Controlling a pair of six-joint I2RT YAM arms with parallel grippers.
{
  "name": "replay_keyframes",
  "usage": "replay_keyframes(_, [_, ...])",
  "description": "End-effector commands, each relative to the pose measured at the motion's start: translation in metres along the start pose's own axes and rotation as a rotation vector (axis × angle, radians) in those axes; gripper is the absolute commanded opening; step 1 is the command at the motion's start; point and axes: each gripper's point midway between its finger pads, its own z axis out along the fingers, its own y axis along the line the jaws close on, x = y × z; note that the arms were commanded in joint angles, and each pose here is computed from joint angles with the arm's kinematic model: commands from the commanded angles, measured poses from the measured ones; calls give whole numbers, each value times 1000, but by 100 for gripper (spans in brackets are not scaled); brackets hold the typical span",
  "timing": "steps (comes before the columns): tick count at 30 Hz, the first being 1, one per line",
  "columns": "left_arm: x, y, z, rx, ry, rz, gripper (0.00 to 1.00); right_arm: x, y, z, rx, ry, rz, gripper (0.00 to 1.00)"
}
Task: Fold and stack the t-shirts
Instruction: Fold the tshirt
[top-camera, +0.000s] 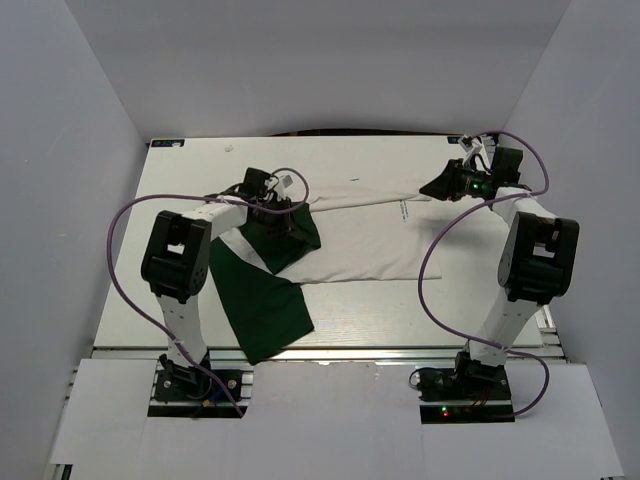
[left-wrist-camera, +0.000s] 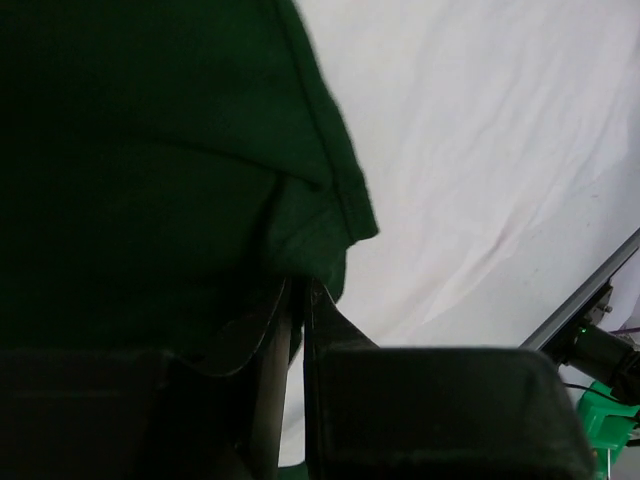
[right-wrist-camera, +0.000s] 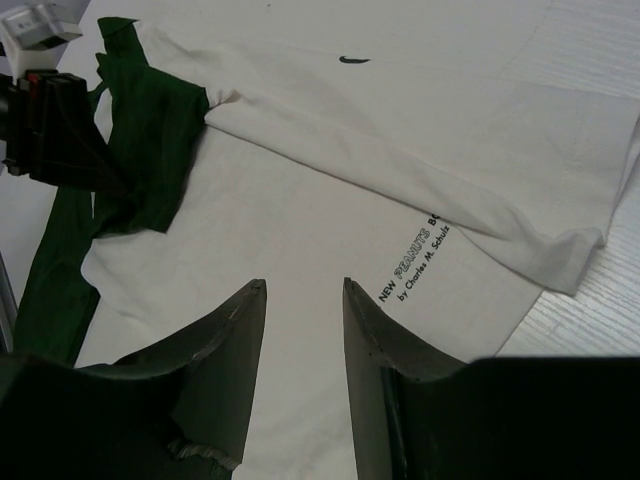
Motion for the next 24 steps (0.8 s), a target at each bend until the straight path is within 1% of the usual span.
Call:
replay_keyframes(1, [9,-3,5,19,21,-8,22,-15,19,-8,-20,-27,-57,43])
replay_keyframes(7, [43,-3,19,51,104,-19,21,-12,20,-9,-22,-24,-50,43])
replay_keyframes(10, [53,-5,22,65,131,-25,21,-11,20,-9,-22,-23,-49,43])
replay_keyframes(13, [43,-12,13,57,82,-8,21,-11,21,-10,-22,-12,-63,43])
replay_keyframes(14, [28,-20,0,49,22,7,23,-7,20,-11,-15,7,-74,43])
replay_keyframes(15, [17,-27,-8,47,-13,20,26,-8,21,-13,-13,14,-86,43])
replay_keyframes(16, [7,-32,-16,36,-50,20,31,-8,23,-15,-12,22,-99,44])
replay_keyframes(17, [-10,-42,-27,35,-100,29,37,1,26,-17,-13,53,-78,44])
replay_keyframes(18, [-25,-51,-46,22,-166,44,53,3,25,-20,-2,68,-124,44])
replay_keyframes(20, [-42,-61,-69,3,-244,40,67,6,31,-26,1,91,-159,46])
replay_keyframes(21, [-51,-66,-91,-17,-312,42,77,11,37,-33,1,117,-199,49])
replay_keyframes(22, [-53,-65,-102,-29,-340,33,80,18,41,-36,-3,137,-216,53])
replay_keyframes(23, [-53,-63,-112,-45,-367,15,84,23,44,-40,-10,154,-243,55])
replay_keyframes(24, [-44,-57,-130,-56,-402,-50,87,33,52,-48,-34,187,-316,57])
